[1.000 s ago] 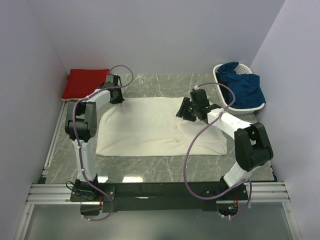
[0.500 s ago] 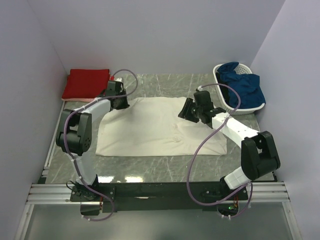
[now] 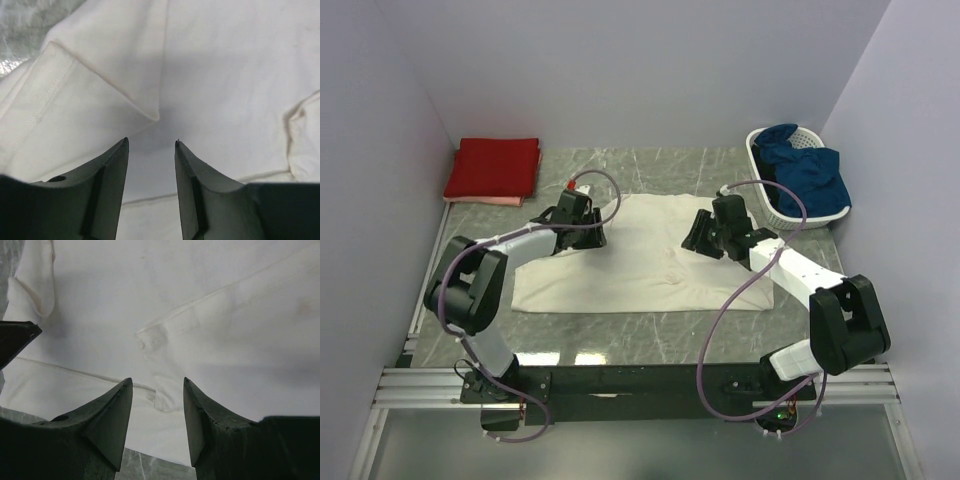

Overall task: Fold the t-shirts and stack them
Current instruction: Fold the tshirt

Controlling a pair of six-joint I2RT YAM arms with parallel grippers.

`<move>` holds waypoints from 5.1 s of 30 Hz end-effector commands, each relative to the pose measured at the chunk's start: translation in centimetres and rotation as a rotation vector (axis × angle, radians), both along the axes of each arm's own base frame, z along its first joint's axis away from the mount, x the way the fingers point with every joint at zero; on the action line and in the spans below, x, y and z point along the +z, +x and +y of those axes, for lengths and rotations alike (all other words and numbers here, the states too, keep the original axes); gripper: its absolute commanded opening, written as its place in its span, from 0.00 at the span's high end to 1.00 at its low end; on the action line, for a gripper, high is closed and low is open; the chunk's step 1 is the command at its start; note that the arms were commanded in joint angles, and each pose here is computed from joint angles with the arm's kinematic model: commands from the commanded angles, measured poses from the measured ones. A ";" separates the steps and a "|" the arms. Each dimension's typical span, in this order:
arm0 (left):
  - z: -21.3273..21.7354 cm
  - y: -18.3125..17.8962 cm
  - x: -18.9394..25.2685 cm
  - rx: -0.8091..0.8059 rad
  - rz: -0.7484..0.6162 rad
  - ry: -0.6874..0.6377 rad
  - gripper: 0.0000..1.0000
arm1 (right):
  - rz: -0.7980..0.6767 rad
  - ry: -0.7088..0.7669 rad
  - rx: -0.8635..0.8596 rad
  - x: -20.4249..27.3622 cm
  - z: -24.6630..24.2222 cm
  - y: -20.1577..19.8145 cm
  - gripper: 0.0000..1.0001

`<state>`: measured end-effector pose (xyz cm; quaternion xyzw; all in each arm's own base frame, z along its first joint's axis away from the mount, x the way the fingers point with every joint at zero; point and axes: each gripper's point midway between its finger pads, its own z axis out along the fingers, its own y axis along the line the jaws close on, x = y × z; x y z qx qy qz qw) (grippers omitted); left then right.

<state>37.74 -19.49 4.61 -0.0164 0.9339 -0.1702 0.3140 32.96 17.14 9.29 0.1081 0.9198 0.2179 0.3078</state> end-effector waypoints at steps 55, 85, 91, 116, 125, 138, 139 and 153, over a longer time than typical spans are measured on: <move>4.9 7.2 1.6 0.156 0.030 0.243 0.82 | -0.103 -0.006 -0.036 2.4 -1.8 0.2 0.48; 5.0 8.4 0.6 0.164 0.049 0.291 0.58 | -0.105 0.001 -0.049 2.4 -2.4 0.2 0.48; 4.6 8.4 0.5 0.154 0.050 0.289 0.62 | -0.100 0.001 -0.053 2.1 -2.6 0.2 0.48; 4.4 7.6 3.1 0.152 0.009 0.260 0.99 | -0.109 0.011 -0.063 2.6 -3.1 0.2 0.48; 4.4 7.9 2.2 0.155 0.027 0.294 0.47 | -0.113 0.014 -0.063 2.8 -3.2 0.1 0.48; 4.0 7.9 -0.6 0.152 0.074 0.333 0.60 | -0.107 0.010 -0.069 2.5 -3.6 0.1 0.48; 4.0 7.9 -0.6 0.153 0.072 0.332 0.63 | -0.110 0.010 -0.070 2.6 -3.6 0.1 0.48; 4.5 7.7 3.0 0.170 0.019 0.326 0.99 | -0.111 0.018 -0.078 2.8 -4.0 0.3 0.48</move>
